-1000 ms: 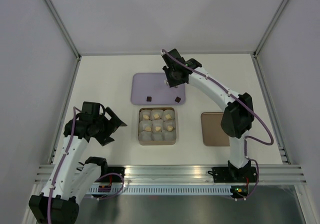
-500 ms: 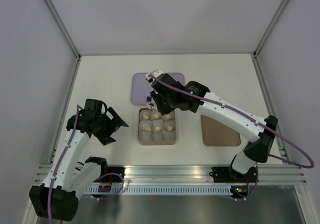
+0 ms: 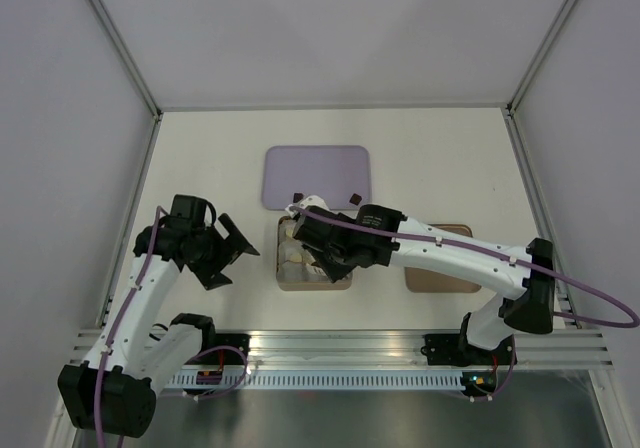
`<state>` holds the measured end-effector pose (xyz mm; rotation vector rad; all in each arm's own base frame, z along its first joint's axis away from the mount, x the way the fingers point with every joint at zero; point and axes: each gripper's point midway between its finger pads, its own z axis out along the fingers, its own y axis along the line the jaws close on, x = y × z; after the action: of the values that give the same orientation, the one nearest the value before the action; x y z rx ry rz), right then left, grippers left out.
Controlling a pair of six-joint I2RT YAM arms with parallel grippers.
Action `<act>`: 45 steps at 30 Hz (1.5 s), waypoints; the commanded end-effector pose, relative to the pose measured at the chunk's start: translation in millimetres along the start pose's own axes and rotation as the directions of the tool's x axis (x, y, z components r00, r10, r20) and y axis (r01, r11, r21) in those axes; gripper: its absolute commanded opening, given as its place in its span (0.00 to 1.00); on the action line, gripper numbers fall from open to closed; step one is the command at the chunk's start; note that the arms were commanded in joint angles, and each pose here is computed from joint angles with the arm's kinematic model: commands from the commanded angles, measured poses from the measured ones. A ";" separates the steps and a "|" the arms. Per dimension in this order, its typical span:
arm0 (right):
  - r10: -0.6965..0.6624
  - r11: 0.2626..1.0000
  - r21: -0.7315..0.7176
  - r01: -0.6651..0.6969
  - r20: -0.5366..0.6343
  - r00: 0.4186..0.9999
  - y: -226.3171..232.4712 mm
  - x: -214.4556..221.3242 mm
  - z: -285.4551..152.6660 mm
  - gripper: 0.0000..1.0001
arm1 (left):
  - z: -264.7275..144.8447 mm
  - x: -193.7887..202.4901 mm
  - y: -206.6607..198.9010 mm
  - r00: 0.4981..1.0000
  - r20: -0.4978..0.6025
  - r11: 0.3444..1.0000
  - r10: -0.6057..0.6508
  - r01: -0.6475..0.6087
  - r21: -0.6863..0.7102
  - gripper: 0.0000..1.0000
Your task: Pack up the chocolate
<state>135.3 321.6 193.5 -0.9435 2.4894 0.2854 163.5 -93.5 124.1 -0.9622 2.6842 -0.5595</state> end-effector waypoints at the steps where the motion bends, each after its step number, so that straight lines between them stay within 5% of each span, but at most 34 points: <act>1: 0.146 0.983 0.114 -0.142 -0.035 0.989 -26.8 24.8 -23.5 0.10 | -11.8 8.9 -9.6 0.998 -0.040 0.998 0.049 -0.047 0.051 0.99; 45: 0.151 0.976 0.177 -0.128 -0.123 0.981 -33.1 27.6 20.1 0.09 | -27.5 15.6 -3.3 0.999 -0.028 0.999 0.029 -0.028 0.036 0.99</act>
<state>142.1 283.3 157.4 -0.7467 2.6666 0.0264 149.8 -93.8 134.7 -0.9373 2.6932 -0.5738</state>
